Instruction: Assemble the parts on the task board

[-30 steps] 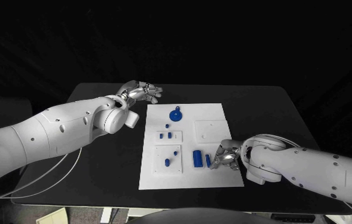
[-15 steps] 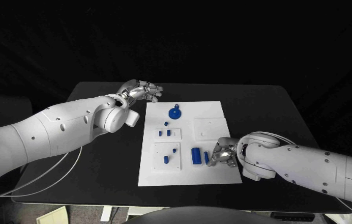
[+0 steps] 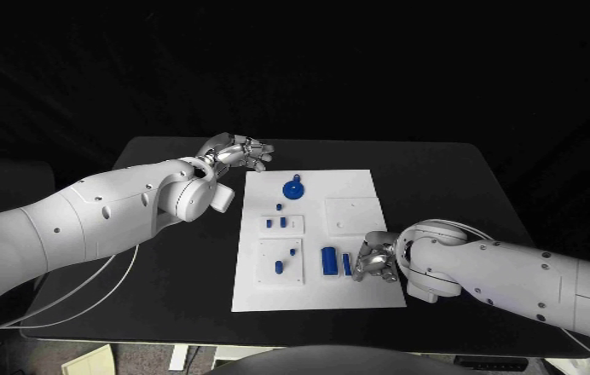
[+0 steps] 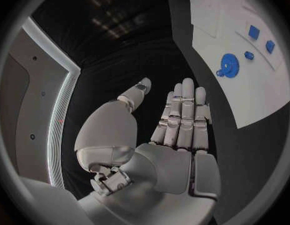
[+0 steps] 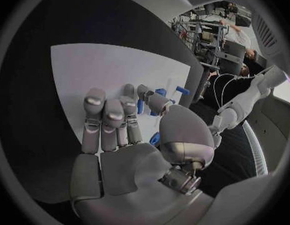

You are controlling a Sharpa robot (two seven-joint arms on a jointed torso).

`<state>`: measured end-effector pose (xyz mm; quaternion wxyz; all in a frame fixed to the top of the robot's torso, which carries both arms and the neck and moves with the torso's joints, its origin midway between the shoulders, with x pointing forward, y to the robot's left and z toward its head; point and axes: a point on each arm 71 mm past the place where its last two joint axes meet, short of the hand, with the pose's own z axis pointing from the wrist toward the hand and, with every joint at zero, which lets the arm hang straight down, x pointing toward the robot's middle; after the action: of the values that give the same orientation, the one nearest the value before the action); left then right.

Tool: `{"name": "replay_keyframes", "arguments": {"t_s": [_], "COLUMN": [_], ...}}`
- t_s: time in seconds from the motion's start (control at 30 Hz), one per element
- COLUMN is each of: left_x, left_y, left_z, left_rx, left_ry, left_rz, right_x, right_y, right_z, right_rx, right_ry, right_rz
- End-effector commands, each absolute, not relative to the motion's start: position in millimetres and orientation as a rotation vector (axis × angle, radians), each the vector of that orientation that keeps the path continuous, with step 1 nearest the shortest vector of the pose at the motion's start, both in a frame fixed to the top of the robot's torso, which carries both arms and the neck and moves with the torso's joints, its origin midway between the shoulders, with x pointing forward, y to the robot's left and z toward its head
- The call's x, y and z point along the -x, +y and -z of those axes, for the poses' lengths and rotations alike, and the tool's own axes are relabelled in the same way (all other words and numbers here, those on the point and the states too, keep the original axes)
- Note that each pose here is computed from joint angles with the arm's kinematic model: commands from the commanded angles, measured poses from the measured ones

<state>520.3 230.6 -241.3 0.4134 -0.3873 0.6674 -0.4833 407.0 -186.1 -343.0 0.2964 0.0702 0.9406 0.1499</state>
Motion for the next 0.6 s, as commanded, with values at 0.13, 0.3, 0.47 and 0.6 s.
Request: {"name": "replay_keyframes", "arguments": {"t_s": [0.13,0.3,0.47,0.6], "left_x": [-520.2,-520.1,-520.8,-521.5], "left_y": [228.3,227.9,228.9,229.8], "left_z": [240.6,240.5,240.7,240.7], "left_rx": [0.968,0.966,0.967,0.968], "left_ry": [1.684,1.685,1.680,1.676], "left_rz": [1.232,1.235,1.231,1.227], "right_x": [-403.7,-401.5,-403.6,-411.5], "right_y": [-188.2,-197.1,-207.4,-207.0], "right_z": [347.0,346.4,339.1,326.4], "right_rx": [-0.181,-0.207,-0.260,-0.304], "right_ry": [2.533,2.543,2.552,2.520], "right_rz": [-0.371,-0.385,-0.484,-0.617]}}
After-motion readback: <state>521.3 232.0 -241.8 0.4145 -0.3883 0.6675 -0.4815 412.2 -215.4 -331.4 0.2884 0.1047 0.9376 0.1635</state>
